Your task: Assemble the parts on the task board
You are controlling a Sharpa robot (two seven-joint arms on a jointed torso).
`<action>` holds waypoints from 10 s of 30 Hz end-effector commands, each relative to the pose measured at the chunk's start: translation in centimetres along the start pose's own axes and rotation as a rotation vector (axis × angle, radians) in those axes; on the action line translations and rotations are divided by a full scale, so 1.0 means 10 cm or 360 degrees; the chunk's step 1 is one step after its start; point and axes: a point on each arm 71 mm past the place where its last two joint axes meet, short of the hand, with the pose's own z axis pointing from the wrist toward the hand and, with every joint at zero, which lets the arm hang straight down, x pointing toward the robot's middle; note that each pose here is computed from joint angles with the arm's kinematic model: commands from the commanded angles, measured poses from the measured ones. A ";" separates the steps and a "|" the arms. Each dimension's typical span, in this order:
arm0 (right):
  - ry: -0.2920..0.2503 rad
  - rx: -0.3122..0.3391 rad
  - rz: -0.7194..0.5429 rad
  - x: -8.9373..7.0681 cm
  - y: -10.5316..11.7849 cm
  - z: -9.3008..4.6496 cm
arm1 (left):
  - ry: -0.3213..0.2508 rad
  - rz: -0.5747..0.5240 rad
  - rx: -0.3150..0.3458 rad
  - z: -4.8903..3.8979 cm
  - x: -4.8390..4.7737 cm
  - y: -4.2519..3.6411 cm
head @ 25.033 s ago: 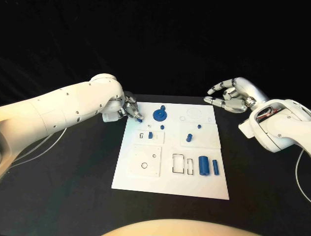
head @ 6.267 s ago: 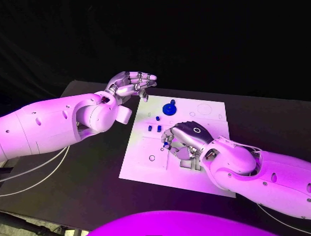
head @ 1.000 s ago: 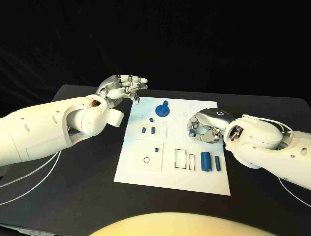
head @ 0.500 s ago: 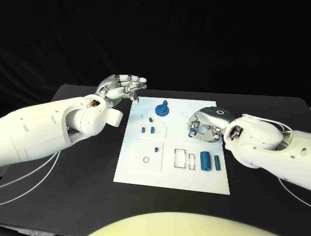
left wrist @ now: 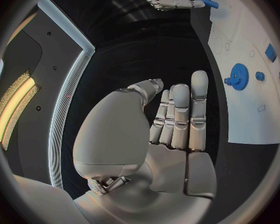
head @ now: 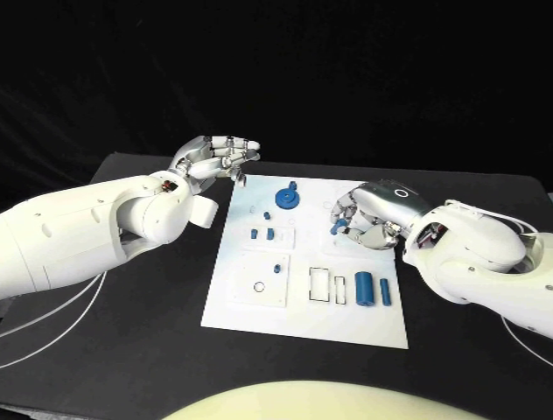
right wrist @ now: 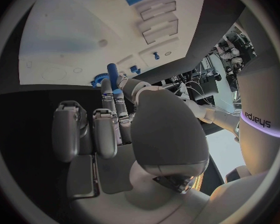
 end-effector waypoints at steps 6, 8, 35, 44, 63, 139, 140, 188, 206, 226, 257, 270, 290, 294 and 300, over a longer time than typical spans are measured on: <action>-0.0085 -0.0178 0.0107 -0.05 0.41 0.04 | 0.0031 -0.0019 0.0004 0.012 0.045 0.001; -0.0078 -0.0240 0.0136 0.00 0.56 0.07 | 0.0033 -0.0020 0.0004 0.014 0.050 0.001; 0.0169 -0.0427 0.0227 0.83 1.11 0.38 | 0.0059 -0.0030 0.0001 0.047 0.123 0.009; 0.0216 -0.0417 0.0195 0.90 1.11 0.40 | 0.0060 -0.0030 0.0000 0.047 0.125 0.009; 0.0289 -0.0398 0.0124 0.95 1.09 0.40 | 0.0057 -0.0029 -0.0004 0.047 0.119 0.012; 0.0264 0.0627 0.0587 0.45 -0.33 -0.92 | 0.0064 -0.0025 -0.0030 0.002 0.081 0.053; 0.0275 0.0644 0.0566 0.50 -0.32 -0.92 | 0.0066 -0.0026 -0.0031 0.001 0.083 0.054; 0.0432 0.0655 0.0340 1.00 -0.12 -0.70 | 0.0077 -0.0026 -0.0050 -0.024 0.064 0.061; 0.0156 0.0634 0.0485 0.83 -0.01 -0.72 | 0.0078 -0.0024 -0.0055 -0.023 0.062 0.064; 0.0286 0.0542 0.0655 0.81 0.21 -0.46 | 0.0087 -0.0028 -0.0054 -0.008 0.093 0.067; 0.0429 0.0509 0.0613 0.98 0.31 -0.26 | 0.0090 -0.0029 -0.0056 -0.013 0.092 0.067; 0.0389 0.0509 0.0582 0.97 0.30 -0.26 | 0.0086 -0.0027 -0.0058 -0.017 0.082 0.067; 0.0287 0.0472 0.0519 0.90 0.31 -0.32 | 0.0077 -0.0024 -0.0061 -0.022 0.065 0.068; 0.0302 0.0433 0.0527 0.88 0.34 -0.36 | 0.0077 -0.0024 -0.0061 -0.023 0.064 0.068; 0.0327 0.0405 0.0524 0.87 0.35 -0.41 | 0.0076 -0.0023 -0.0061 -0.023 0.060 0.068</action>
